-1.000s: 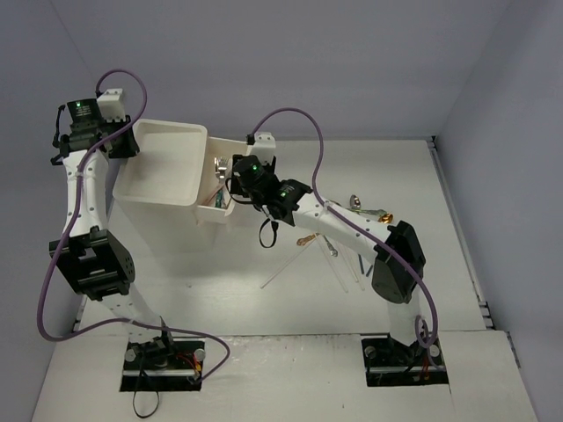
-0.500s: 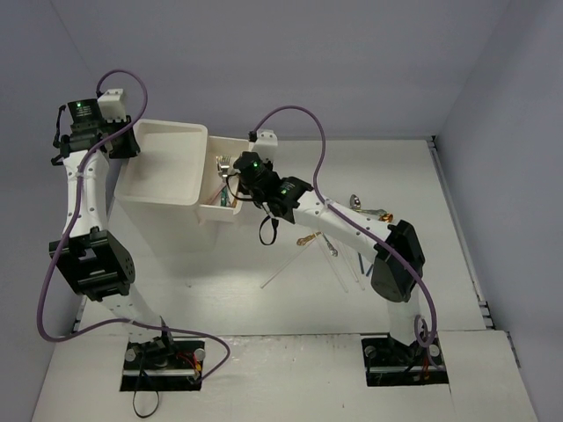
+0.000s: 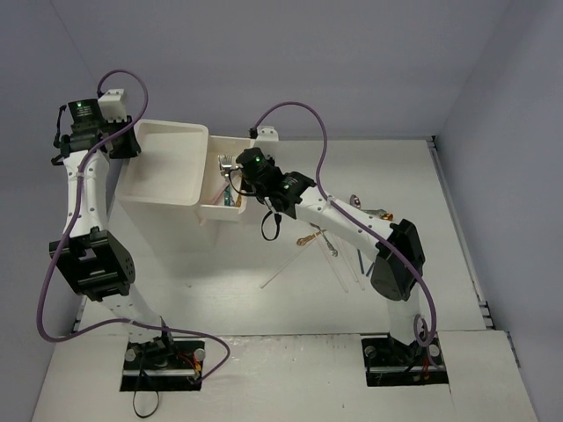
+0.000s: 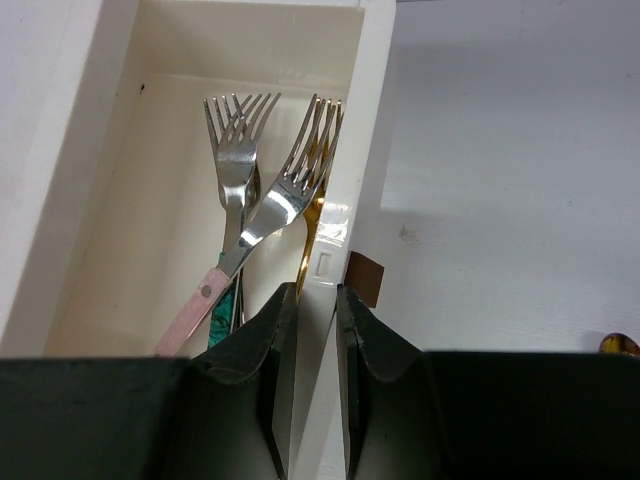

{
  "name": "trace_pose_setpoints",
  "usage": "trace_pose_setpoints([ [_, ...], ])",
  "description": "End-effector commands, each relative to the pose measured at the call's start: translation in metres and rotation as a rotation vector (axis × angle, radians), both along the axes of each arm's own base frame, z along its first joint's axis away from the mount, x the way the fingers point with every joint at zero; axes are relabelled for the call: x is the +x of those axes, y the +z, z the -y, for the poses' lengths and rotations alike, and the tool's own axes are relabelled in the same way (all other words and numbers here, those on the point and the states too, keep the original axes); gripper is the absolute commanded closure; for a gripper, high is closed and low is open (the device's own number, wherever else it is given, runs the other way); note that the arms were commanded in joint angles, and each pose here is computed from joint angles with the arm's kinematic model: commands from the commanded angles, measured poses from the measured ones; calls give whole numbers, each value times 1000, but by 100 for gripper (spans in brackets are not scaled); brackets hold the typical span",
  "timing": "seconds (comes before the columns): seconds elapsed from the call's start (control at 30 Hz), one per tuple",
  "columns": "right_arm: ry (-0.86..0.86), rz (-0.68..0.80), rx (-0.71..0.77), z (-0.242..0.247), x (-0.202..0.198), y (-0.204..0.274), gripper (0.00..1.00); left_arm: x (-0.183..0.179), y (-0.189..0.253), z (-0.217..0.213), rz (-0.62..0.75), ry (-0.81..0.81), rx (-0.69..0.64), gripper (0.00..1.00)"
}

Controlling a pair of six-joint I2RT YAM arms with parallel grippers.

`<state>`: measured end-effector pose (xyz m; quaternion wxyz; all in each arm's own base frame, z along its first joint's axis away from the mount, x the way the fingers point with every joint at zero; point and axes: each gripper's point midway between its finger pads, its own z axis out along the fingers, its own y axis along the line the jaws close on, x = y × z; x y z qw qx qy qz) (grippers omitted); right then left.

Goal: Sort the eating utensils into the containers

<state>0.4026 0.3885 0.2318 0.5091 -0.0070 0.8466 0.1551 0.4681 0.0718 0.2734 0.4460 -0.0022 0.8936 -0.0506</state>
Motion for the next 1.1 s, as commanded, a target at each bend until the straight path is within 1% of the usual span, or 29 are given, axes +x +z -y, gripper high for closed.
trace_pose_setpoints([
  [0.0, 24, 74, 30, -3, 12, 44, 100, -19, -4, 37, -67, -91, -126, 100],
  [0.17, 111, 76, 50, -27, 11, 50, 100, -20, -2, 42, -61, -112, -144, 100],
  [0.33, 148, 70, 101, -40, 10, 58, 100, -19, -2, 45, -62, -119, -150, 100],
  [0.67, 159, 35, 219, -76, -2, 61, 100, -16, 0, 44, -67, -59, -195, 100],
  [0.93, 200, 0, 315, -101, -10, 65, 100, -15, -1, 48, -67, -53, -219, 100],
  [1.07, 229, 5, 352, -111, -13, 72, 100, -14, -2, 52, -68, -54, -256, 100],
])
